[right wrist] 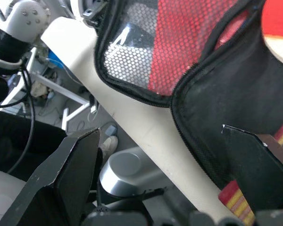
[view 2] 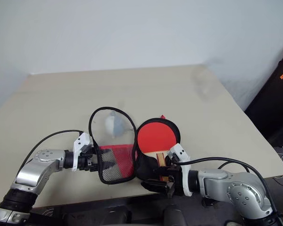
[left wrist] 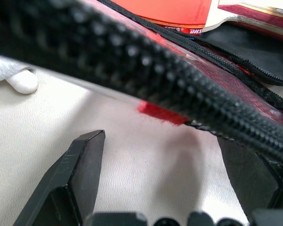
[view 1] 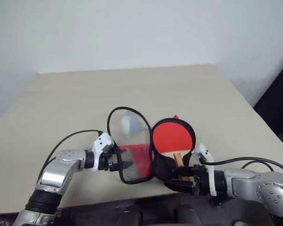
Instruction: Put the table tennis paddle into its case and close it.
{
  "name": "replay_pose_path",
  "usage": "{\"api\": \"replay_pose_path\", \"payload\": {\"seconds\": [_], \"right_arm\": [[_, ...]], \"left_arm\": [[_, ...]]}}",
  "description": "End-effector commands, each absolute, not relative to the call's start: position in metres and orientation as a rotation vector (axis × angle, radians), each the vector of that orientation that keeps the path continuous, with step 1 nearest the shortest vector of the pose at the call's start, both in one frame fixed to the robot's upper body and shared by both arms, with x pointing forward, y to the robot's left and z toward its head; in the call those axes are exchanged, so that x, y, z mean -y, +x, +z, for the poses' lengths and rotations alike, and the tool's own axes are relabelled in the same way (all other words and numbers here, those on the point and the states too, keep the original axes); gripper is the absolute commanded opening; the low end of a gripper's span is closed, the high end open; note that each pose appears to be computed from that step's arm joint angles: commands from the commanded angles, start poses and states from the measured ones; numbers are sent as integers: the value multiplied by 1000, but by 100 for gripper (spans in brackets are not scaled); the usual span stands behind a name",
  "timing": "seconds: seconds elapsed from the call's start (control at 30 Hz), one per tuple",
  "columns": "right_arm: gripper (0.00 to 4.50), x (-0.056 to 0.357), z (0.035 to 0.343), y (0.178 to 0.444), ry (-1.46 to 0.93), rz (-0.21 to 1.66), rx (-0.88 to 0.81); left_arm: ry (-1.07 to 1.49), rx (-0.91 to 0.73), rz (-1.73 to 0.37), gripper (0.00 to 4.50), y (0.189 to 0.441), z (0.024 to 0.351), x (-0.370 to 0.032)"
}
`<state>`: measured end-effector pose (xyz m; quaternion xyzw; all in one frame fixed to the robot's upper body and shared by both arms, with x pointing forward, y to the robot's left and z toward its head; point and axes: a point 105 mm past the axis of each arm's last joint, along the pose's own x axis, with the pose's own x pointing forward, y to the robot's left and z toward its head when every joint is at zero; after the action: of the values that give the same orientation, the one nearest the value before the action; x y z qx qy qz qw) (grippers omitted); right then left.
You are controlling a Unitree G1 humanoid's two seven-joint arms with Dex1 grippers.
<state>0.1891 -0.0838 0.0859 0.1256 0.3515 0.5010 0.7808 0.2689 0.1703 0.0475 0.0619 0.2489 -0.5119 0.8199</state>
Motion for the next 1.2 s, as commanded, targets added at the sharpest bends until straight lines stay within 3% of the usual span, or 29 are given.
{"api": "replay_pose_path", "payload": {"seconds": [0.03, 0.23, 0.6, 1.2], "right_arm": [[447, 110, 102, 203, 272, 1010, -697], [447, 126, 96, 186, 228, 1003, -749], [447, 102, 88, 168, 256, 1099, -768], [447, 95, 94, 175, 295, 1118, -720]], "left_arm": [[159, -488, -1083, 396, 274, 59, -170], [154, -489, -1084, 396, 271, 59, -169], [150, -503, -1084, 396, 268, 57, -172], [154, -469, -1108, 396, 269, 55, -166]]}}
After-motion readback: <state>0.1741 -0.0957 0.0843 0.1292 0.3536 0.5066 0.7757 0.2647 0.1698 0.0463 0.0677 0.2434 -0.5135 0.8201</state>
